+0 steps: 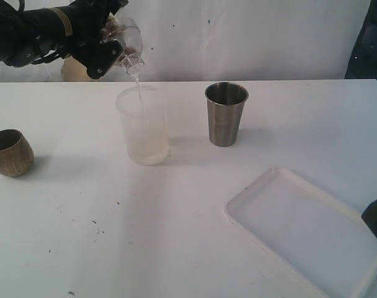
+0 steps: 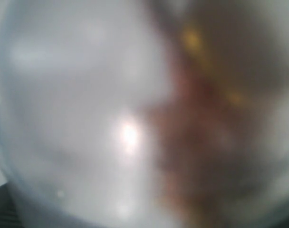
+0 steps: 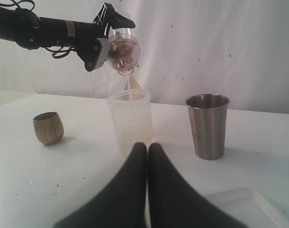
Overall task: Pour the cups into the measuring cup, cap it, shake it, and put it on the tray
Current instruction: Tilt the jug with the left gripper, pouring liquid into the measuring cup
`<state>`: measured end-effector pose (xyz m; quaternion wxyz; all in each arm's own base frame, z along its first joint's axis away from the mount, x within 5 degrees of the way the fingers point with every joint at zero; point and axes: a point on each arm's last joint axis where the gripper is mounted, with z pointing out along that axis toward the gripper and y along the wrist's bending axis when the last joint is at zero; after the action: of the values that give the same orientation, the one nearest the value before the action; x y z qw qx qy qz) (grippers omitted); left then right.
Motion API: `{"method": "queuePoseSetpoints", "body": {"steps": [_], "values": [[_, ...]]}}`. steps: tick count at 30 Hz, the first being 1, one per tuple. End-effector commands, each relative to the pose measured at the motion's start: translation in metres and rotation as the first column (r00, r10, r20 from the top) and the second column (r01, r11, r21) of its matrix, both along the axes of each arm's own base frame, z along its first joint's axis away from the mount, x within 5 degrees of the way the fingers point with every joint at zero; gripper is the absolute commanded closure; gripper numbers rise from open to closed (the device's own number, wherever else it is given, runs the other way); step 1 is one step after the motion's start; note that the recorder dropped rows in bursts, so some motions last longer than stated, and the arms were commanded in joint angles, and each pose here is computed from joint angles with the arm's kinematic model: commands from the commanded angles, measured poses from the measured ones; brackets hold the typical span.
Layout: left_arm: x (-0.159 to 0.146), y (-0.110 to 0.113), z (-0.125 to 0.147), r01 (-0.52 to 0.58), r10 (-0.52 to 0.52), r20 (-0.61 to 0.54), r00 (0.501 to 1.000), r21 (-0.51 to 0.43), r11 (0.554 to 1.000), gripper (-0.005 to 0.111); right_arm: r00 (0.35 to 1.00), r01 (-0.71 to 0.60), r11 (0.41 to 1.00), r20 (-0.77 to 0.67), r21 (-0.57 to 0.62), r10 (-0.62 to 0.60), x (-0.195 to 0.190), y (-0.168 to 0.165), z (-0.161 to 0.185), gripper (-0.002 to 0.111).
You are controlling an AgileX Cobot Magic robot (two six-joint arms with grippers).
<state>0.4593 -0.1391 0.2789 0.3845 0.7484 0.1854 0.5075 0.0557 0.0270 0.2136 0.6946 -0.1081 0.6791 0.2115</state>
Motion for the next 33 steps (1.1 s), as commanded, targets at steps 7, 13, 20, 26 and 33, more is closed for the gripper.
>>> {"method": "queuePoseSetpoints", "body": {"steps": [7,13,20,26,33], "values": [[-0.003,-0.003,0.019,0.041,-0.039,0.086,0.996,-0.026,0.999,0.107,1.0,0.015,1.0,0.017,0.004,-0.015,0.0,-0.001,0.0,0.108],[-0.005,-0.008,0.026,0.098,-0.096,0.174,0.98,-0.003,0.995,0.107,1.0,0.015,1.0,0.019,0.005,-0.015,0.0,-0.001,0.0,0.108],[-0.005,-0.008,0.026,0.105,-0.13,0.226,0.965,0.116,0.988,0.107,1.0,0.015,1.0,0.019,0.005,-0.015,0.0,-0.001,0.0,0.108],[-0.003,-0.004,0.019,0.066,-0.129,0.205,0.97,0.29,0.955,0.107,1.0,0.015,1.0,0.019,0.005,-0.015,0.0,-0.001,0.0,0.108],[-0.003,-0.004,0.018,0.062,-0.139,0.213,0.967,0.333,0.941,0.107,1.0,0.015,1.0,0.019,0.005,-0.015,0.0,-0.001,0.0,0.108]]}}
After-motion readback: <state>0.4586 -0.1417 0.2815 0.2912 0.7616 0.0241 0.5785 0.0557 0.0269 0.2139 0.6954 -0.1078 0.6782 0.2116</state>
